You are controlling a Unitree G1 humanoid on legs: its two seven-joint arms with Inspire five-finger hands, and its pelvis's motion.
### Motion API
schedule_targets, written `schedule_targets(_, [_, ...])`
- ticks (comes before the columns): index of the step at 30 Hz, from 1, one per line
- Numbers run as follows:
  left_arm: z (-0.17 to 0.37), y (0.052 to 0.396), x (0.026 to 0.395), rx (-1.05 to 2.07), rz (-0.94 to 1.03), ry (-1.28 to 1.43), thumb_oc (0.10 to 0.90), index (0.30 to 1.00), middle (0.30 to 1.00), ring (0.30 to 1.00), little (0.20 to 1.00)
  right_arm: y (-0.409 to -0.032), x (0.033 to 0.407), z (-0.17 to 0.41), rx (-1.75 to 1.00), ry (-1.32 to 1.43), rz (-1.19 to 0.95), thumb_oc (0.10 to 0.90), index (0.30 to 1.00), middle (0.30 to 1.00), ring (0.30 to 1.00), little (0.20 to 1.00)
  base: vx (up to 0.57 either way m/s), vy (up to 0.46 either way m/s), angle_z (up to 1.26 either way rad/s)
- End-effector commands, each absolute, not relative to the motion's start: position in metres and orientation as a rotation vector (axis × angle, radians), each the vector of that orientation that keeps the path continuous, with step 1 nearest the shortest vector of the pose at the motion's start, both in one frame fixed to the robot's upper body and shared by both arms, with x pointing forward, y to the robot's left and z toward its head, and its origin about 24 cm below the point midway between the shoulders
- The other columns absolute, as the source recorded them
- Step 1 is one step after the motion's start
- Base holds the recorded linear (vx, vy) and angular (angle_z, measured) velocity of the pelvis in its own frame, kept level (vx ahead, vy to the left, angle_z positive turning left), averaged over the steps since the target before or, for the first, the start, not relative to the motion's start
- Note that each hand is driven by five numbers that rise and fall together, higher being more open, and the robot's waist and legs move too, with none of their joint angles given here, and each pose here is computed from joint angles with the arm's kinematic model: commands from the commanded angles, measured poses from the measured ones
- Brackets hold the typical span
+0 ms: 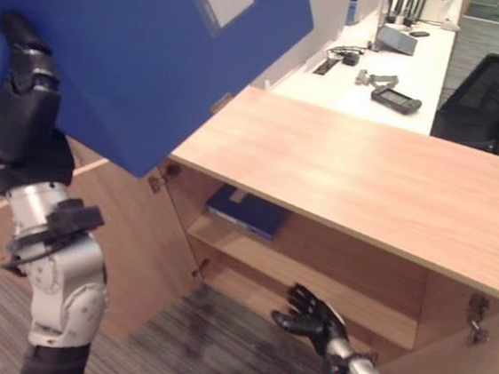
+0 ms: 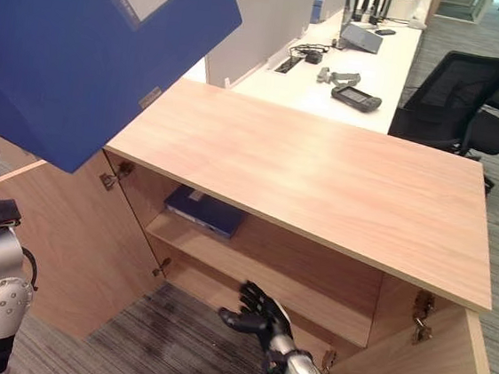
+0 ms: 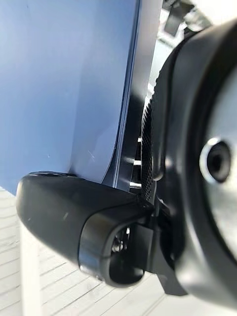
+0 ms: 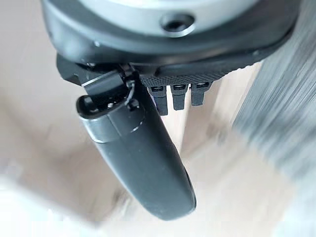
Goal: Put the empty folder in the office cabinet
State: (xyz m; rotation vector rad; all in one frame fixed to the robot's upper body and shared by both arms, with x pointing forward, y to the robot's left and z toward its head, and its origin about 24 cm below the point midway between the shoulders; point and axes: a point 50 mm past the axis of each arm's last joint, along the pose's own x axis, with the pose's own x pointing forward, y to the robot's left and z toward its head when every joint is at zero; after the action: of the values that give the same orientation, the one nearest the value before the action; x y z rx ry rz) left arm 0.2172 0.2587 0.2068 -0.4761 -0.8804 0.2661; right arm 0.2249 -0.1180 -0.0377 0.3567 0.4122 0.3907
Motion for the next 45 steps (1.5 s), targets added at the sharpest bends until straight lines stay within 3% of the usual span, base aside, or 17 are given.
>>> schedule_targets(1, [0.234, 0.263, 0.211, -0.473, 0.198, -1.066, 0.400, 0.300, 0.300, 0.300, 0.300, -0.081, 0.258, 0.028, 0.531, 0.124, 0.568, 0.800, 0.900, 0.900, 0.900, 0.900, -0.01, -0.001, 0.18])
schedule_targets(6, [0.216, 0.258, 0.212, -0.497, 0.178, -0.966, 0.400, 0.300, 0.300, 0.300, 0.300, -0.048, 0.263, 0.079, 0.678, -0.028, 0.740, 0.800, 0.900, 0.900, 0.900, 0.900, 0.00, -0.013, 0.16])
schedule_targets(26, [0.178, 0.239, 0.219, -0.509, 0.091, -0.742, 0.400, 0.300, 0.300, 0.300, 0.300, 0.009, 0.246, 0.190, 0.933, -0.347, 1.047, 0.800, 0.900, 0.900, 0.900, 0.900, 0.00, -0.002, 0.21])
schedule_targets(45, [0.161, 0.203, 0.232, -0.587, -0.058, -0.625, 0.400, 0.300, 0.300, 0.300, 0.300, 0.013, 0.255, 0.223, 1.016, -0.462, 0.987, 0.800, 0.900, 0.900, 0.900, 0.900, 0.00, 0.002, 0.02])
